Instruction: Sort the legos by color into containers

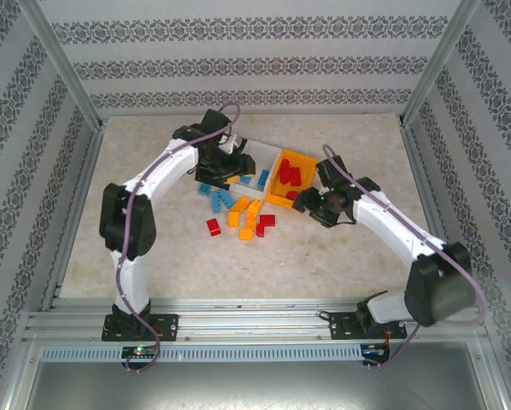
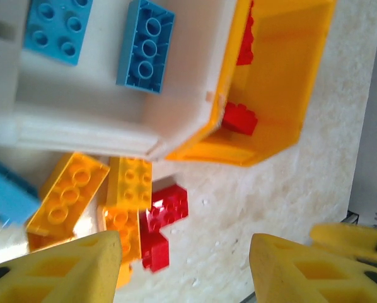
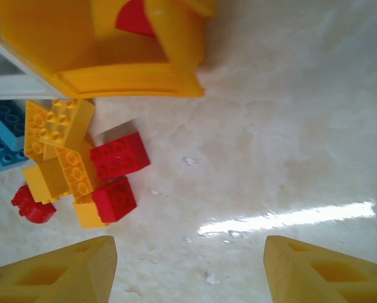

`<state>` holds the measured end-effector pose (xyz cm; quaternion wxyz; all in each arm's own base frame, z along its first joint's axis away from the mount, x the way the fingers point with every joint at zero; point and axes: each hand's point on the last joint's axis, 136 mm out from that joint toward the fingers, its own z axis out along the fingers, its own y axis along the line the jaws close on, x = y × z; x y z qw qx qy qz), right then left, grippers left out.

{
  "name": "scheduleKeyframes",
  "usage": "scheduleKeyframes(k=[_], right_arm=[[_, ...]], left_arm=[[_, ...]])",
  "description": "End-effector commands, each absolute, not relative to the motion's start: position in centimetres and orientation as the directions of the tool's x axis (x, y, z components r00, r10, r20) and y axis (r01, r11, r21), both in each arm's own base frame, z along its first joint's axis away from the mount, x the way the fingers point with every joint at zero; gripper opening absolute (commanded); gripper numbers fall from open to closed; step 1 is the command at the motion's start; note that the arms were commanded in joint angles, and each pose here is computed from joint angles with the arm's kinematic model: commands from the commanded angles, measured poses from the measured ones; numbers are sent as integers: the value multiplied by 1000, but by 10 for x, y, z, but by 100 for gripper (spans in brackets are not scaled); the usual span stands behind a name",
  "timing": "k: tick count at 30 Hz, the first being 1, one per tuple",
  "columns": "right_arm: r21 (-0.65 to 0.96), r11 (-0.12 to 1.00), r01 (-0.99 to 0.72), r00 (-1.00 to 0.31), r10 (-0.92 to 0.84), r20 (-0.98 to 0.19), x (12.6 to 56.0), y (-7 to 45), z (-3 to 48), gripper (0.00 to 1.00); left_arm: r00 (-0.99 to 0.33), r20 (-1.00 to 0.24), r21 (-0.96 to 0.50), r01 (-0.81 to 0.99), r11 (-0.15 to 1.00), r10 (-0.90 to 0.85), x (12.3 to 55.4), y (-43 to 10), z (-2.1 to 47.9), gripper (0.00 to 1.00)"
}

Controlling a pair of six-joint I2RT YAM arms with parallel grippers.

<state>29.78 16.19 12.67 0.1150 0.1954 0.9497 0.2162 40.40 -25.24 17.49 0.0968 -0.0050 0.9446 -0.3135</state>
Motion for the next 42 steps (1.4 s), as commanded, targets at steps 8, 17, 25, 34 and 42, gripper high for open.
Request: scheduleKeyframes(k=[8,17,25,34,42], right_arm=[[556,829,67,-952,221,-214,387,273,172,63],[512,855,79,-969,186,-161,397,306,159,63],[426,898,114,-973,186,-133,352,289,143,63],[391,908,153,-970,215,-118,312,264,133,63],[384,910,154,-968,217,-126,307,258,137,63]], left_arm=[[-971,-233,-392,43,919,-53,321,-180,195,61],[-976,-180,-293,-68,954,-125,293,-134,162,62],[-977,-112,-291,-140,946,-179,292,-122,120,64],[-981,-49,-308,-164,937,-187,307,-133,87,65],[-979,8,-323,-197,926,-205,312,-147,63,69]])
